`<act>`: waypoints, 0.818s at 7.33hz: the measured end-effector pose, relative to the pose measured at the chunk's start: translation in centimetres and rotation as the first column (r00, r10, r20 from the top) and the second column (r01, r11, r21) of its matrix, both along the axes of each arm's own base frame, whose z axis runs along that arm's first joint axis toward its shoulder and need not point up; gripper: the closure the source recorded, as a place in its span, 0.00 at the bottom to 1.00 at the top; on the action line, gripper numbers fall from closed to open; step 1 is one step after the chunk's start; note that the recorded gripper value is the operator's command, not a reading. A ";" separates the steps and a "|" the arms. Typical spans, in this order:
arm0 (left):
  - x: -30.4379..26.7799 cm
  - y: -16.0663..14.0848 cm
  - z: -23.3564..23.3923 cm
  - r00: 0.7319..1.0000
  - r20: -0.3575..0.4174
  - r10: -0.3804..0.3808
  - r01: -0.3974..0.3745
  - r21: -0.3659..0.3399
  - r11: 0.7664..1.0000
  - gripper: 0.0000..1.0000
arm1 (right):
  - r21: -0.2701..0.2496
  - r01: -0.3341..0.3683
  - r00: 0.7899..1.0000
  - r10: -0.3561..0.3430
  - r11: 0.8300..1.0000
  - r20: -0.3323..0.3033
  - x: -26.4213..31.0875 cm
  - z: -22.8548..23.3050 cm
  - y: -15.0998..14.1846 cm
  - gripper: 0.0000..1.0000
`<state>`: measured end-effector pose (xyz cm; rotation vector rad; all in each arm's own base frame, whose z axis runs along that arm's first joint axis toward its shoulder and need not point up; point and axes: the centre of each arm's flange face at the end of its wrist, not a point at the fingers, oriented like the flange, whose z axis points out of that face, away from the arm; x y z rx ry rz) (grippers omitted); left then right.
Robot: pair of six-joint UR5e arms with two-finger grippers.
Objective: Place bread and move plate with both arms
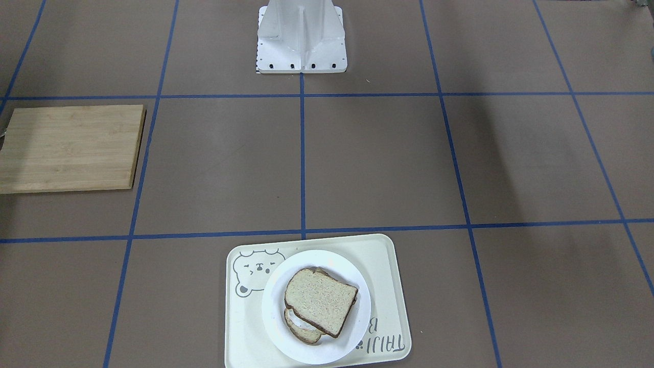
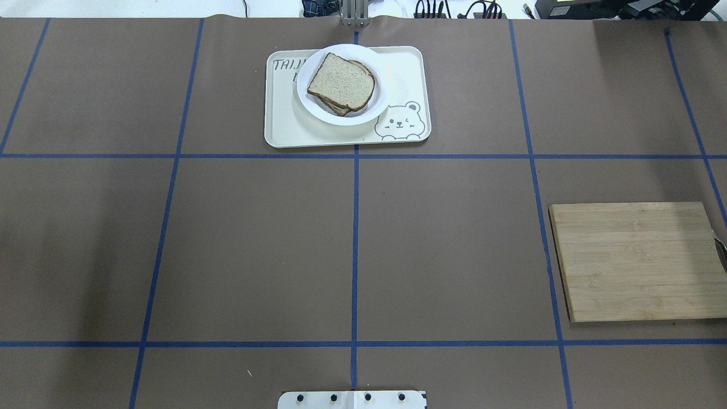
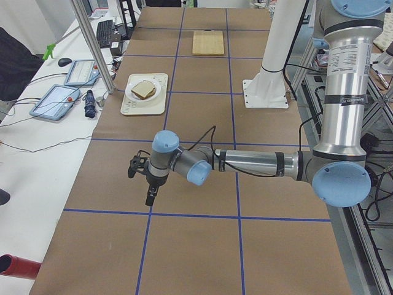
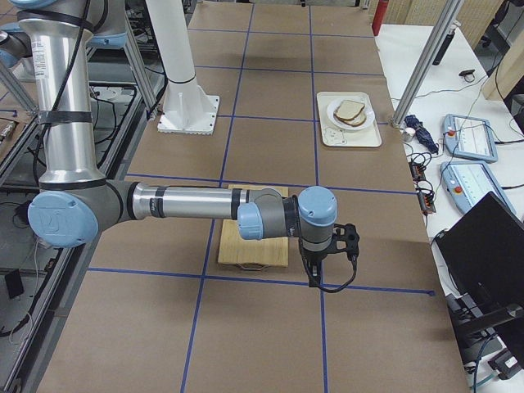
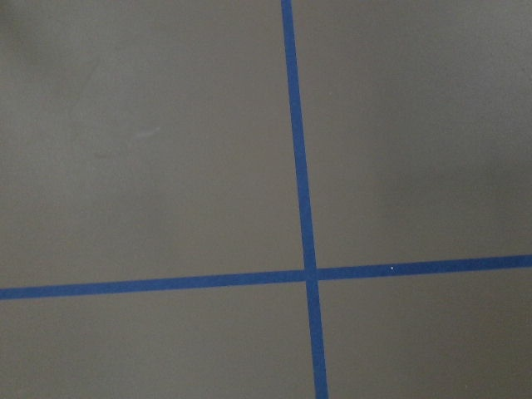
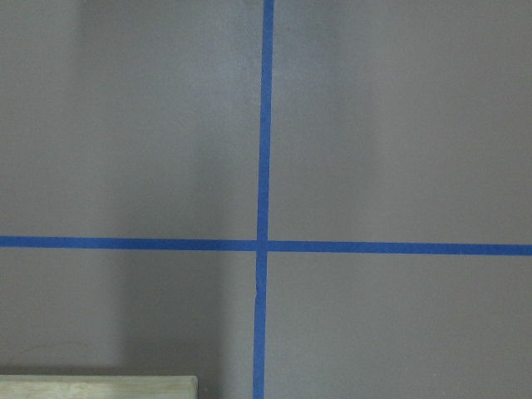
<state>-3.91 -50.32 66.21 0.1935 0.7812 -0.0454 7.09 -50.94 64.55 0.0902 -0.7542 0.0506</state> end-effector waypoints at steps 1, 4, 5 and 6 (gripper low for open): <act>-1.3 0.4 0.1 1.000 -0.021 -0.008 0.007 -0.045 0.999 0.01 | -0.019 -0.001 1.000 0.001 1.000 -0.010 0.0 0.7 0.4 0.00; -1.3 0.2 -0.9 1.000 -0.022 0.000 -0.001 -0.070 0.998 0.01 | -0.080 0.003 1.000 -0.005 0.997 -0.022 -0.4 -0.1 0.5 0.00; -1.1 0.1 -1.2 1.000 -0.015 0.006 -0.007 -0.078 0.997 0.01 | -0.090 0.005 1.000 -0.007 0.996 -0.023 -0.5 -0.2 0.6 0.00; -1.4 0.1 -1.6 1.000 0.006 0.024 -0.023 -0.079 0.997 0.01 | -0.098 0.006 1.000 -0.008 0.995 -0.024 -0.6 -0.1 0.9 0.00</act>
